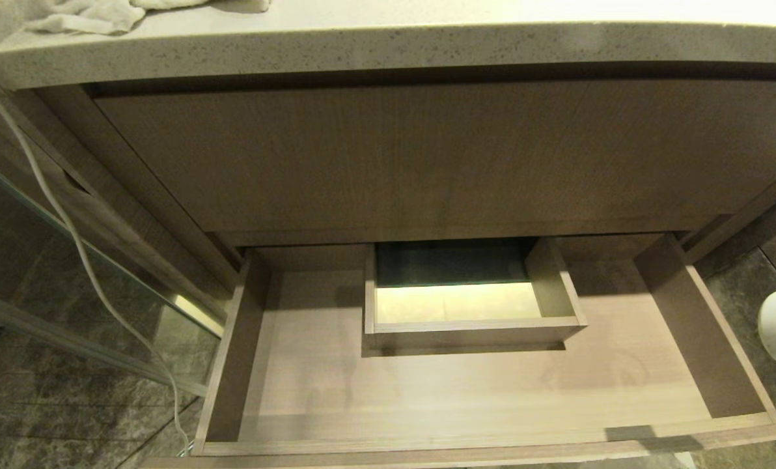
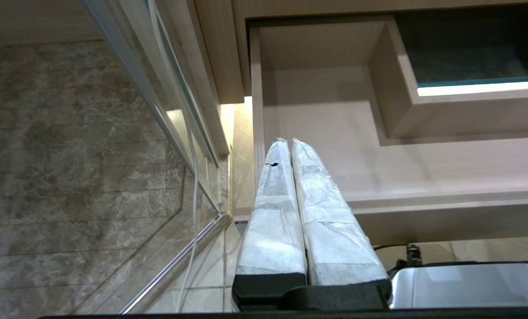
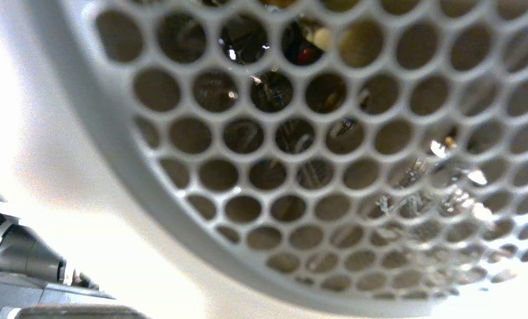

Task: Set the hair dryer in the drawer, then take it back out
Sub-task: Put it into the drawer

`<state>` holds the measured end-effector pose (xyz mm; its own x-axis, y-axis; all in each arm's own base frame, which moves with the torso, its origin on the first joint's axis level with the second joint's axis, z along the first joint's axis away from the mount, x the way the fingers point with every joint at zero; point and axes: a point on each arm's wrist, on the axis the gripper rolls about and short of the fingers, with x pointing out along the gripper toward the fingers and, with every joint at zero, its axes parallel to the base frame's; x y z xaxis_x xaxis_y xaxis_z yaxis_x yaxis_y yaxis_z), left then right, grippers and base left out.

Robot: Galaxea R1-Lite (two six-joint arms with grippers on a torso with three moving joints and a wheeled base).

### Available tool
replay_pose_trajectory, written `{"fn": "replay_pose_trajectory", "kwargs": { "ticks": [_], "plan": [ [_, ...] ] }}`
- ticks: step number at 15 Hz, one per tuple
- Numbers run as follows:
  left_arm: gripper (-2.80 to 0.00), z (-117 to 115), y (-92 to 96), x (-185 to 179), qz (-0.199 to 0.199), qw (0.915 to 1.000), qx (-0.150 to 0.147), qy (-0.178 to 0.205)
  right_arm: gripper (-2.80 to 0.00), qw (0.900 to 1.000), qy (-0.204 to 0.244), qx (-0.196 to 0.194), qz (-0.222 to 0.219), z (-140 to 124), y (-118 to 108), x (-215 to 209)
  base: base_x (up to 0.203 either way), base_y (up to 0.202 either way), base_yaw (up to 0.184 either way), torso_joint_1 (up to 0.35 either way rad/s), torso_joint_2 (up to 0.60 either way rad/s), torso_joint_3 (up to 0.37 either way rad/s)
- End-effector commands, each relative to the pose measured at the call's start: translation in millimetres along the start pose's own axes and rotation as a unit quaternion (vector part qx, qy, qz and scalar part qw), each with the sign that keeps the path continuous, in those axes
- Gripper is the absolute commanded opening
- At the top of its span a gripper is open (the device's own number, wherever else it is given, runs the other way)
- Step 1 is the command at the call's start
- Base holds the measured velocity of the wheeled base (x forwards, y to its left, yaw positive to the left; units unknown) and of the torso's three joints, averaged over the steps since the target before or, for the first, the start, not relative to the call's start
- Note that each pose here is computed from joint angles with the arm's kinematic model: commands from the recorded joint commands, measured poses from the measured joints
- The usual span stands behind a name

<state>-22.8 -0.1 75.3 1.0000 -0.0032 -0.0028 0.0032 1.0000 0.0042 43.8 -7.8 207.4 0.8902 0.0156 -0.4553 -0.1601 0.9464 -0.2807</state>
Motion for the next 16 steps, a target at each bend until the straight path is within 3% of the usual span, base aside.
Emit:
{"fn": "replay_pose_trajectory", "kwargs": {
  "ticks": [1,8,16],
  "plan": [
    [-2.80,-0.2,0.0,0.1,0.000,1.0000,0.000,0.001,-2.80,1.000,0.001,-0.001,0.001,-0.6,0.3,0.1,0.000,0.000,0.000,-0.191,0.46,0.264],
    [-2.80,-0.5,0.0,0.2,0.000,1.0000,0.000,0.002,-2.80,1.000,0.012,0.001,0.008,-3.1,0.4,3.6,0.000,0.000,0.000,-0.166,0.45,0.278],
    [-2.80,-0.2,0.0,0.1,0.000,1.0000,0.000,0.001,-2.80,0.998,0.054,0.011,0.031,19.2,-22.0,33.7,0.000,0.000,0.000,-0.019,0.06,0.045]
  ]
}}
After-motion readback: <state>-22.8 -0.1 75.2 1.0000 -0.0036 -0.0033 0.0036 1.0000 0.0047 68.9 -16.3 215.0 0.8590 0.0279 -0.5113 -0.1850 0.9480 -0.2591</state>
